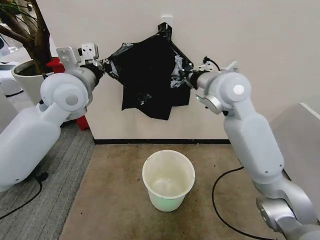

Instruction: Place the garbage bag over the trash bin.

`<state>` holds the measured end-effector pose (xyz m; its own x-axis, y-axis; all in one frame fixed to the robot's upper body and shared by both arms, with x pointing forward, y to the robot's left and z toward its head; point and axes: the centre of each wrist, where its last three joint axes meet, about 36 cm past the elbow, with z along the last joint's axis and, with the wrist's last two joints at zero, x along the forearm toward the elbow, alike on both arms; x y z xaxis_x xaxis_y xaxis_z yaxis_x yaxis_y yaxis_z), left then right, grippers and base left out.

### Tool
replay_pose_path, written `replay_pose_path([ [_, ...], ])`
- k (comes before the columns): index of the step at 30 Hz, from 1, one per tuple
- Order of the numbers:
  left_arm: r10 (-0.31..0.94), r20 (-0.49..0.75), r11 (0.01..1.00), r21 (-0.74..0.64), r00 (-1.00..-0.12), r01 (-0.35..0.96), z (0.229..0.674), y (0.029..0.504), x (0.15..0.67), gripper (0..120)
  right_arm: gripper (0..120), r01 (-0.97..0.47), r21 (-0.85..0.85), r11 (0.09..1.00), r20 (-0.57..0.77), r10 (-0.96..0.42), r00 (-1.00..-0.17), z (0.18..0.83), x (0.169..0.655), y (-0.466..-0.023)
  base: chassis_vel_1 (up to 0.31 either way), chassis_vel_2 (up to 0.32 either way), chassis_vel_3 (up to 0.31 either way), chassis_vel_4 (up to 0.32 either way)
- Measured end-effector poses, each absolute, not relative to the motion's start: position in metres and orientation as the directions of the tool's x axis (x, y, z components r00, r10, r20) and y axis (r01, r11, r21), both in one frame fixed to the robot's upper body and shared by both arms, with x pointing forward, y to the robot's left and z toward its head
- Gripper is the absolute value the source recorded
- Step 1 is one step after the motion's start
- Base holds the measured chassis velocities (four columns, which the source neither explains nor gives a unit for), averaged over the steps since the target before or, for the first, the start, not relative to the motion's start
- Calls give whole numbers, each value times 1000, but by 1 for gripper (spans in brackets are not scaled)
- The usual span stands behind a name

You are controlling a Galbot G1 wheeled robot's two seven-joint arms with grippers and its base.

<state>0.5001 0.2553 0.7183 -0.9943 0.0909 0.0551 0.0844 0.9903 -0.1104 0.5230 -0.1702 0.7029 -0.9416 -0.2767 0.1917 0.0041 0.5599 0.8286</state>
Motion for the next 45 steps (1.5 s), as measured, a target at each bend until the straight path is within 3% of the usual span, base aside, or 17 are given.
replay_pose_path([
  [6, 92, 58, 991, -103, -994, 86, 717, 256, 496, 0, 0, -11, 795, 606, 172, -244, -954, 689, 515, -175, 0, 0, 0, 0],
  [18, 115, 43, 987, -115, -992, 109, 726, 250, 499, 0, 4, -124, 753, 646, 127, -327, -937, 682, 494, -169, 0, 0, 0, 0],
  [27, 125, 47, 986, -116, -991, 119, 725, 248, 500, 0, 30, -204, 668, 716, 77, -339, -938, 696, 478, -166, 0, 0, 0, 0],
  [33, 133, 45, 985, -115, -990, 127, 726, 245, 503, 0, 57, -256, 488, 835, 20, -304, -953, 709, 487, -130, 0, 0, 0, 0],
  [39, 138, 43, 984, -116, -990, 132, 726, 244, 503, 0, 77, -211, 282, 936, 0, -220, -975, 709, 504, -104, 0, 0, 0, 0],
  [41, 141, 42, 984, -118, -989, 135, 726, 242, 504, 0, 87, -191, 263, 946, 25, -205, -978, 711, 507, -95, 0, 0, 0, 0],
  [45, 142, 42, 983, -119, -989, 136, 725, 241, 505, 0, 95, -175, 275, 945, 69, -201, -977, 711, 513, -84, 0, 0, 0, 0],
])
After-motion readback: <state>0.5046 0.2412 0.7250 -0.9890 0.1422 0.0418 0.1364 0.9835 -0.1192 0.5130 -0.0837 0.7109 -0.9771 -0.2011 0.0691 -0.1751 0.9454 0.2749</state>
